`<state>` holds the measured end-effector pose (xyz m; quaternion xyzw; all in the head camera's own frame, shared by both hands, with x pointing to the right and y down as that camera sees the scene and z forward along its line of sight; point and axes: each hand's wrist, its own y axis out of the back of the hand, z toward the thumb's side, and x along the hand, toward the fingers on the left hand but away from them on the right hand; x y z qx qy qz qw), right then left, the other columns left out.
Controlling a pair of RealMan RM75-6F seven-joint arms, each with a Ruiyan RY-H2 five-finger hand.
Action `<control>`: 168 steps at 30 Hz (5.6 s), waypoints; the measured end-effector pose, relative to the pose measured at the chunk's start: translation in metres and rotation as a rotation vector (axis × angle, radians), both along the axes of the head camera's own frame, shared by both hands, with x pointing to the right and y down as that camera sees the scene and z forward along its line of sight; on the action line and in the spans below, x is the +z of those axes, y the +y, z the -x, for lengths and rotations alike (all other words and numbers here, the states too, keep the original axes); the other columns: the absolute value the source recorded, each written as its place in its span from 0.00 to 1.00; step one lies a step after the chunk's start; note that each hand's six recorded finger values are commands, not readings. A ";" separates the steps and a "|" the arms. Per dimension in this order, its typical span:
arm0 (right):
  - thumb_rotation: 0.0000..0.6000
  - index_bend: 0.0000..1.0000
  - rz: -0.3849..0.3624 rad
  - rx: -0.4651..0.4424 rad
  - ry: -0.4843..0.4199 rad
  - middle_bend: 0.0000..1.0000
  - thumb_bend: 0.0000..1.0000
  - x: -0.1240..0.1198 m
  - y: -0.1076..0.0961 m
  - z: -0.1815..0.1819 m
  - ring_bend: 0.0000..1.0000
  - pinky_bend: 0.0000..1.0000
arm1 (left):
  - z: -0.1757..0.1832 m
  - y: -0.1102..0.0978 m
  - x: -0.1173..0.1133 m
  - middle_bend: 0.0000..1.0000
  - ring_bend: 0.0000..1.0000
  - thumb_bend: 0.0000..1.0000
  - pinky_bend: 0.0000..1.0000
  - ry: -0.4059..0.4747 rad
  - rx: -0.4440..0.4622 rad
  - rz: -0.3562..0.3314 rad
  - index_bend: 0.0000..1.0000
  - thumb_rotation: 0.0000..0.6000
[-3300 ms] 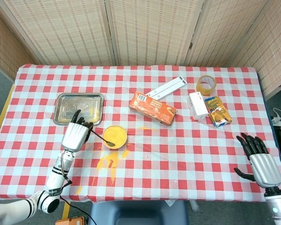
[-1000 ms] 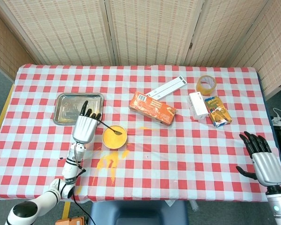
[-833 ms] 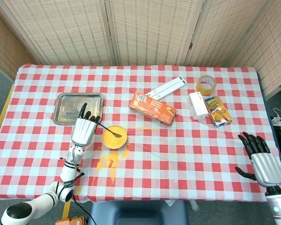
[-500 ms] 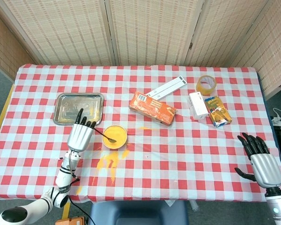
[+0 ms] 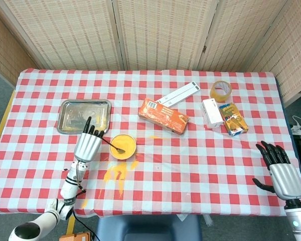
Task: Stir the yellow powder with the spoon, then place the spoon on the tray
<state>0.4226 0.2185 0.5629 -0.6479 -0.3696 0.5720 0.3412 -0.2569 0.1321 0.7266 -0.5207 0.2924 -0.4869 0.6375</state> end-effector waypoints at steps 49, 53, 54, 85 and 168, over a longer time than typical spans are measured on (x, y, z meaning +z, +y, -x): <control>1.00 0.00 0.000 0.010 -0.006 0.00 0.10 -0.002 -0.001 -0.002 0.00 0.00 | -0.011 -0.020 0.002 0.70 0.41 0.61 0.14 0.060 -0.008 0.016 0.92 1.00; 1.00 0.00 0.004 0.002 -0.008 0.00 0.10 -0.001 0.000 0.000 0.00 0.00 | -0.009 -0.016 0.000 0.70 0.41 0.60 0.14 0.087 -0.020 0.030 0.92 1.00; 1.00 0.00 0.004 0.001 -0.009 0.00 0.10 -0.001 0.000 0.000 0.00 0.00 | -0.008 -0.015 -0.001 0.70 0.41 0.60 0.14 0.093 -0.023 0.034 0.92 1.00; 1.00 0.00 0.010 0.021 0.021 0.00 0.10 0.005 -0.003 -0.004 0.00 0.00 | -0.006 -0.034 0.011 0.70 0.41 0.61 0.14 -0.006 -0.018 0.035 0.92 1.00; 1.00 0.00 0.006 0.015 0.020 0.00 0.10 0.004 -0.003 -0.002 0.00 0.00 | -0.001 -0.031 0.004 0.71 0.41 0.61 0.14 -0.025 -0.024 -0.009 0.92 1.00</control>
